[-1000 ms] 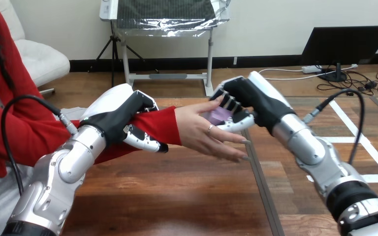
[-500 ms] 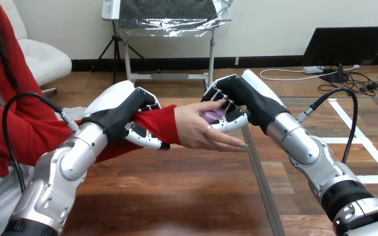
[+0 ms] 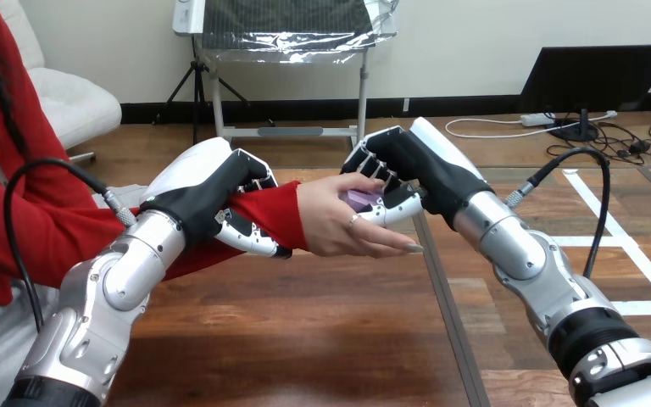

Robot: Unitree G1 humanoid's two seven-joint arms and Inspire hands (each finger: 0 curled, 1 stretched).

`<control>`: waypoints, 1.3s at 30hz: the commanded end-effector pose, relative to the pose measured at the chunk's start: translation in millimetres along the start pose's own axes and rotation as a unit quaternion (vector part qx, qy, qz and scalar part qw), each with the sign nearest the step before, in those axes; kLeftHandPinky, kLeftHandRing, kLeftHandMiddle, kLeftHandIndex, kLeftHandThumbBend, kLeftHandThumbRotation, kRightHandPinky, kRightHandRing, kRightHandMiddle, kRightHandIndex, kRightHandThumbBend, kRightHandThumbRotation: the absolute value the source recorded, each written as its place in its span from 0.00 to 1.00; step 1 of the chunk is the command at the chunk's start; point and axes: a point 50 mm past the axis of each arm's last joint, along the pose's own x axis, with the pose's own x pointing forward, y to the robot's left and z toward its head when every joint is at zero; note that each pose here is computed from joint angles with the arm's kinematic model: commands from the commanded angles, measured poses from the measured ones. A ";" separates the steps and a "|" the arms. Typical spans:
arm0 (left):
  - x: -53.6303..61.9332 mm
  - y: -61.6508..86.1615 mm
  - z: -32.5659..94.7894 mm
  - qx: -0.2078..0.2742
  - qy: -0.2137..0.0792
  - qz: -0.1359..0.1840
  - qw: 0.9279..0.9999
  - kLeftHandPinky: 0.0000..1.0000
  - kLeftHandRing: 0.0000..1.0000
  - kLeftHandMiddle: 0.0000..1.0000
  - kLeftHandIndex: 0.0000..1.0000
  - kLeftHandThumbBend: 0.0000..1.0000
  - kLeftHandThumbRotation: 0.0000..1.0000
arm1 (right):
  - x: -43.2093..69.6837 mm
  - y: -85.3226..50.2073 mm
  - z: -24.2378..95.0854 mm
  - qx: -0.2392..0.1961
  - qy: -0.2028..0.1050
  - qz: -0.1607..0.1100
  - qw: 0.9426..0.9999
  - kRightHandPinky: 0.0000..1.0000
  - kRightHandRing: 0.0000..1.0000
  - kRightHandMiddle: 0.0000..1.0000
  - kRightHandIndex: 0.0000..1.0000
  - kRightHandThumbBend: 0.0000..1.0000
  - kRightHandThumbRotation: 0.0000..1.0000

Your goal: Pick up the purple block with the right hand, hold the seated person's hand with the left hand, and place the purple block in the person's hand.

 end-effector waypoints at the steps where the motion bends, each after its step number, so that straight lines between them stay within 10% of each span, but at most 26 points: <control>1: 12.1 42.7 33.0 0.008 -0.066 0.080 0.995 0.28 0.35 0.42 0.43 0.74 0.00 | 26.9 -12.7 59.2 -0.009 -0.101 -0.013 0.995 0.31 0.35 0.39 0.42 0.85 0.00; 39: 4.1 41.3 25.9 0.005 -0.064 0.075 0.995 0.28 0.35 0.44 0.46 0.77 0.00 | 21.5 -19.5 45.2 -0.017 -0.071 -0.007 0.997 0.36 0.42 0.46 0.46 0.82 0.00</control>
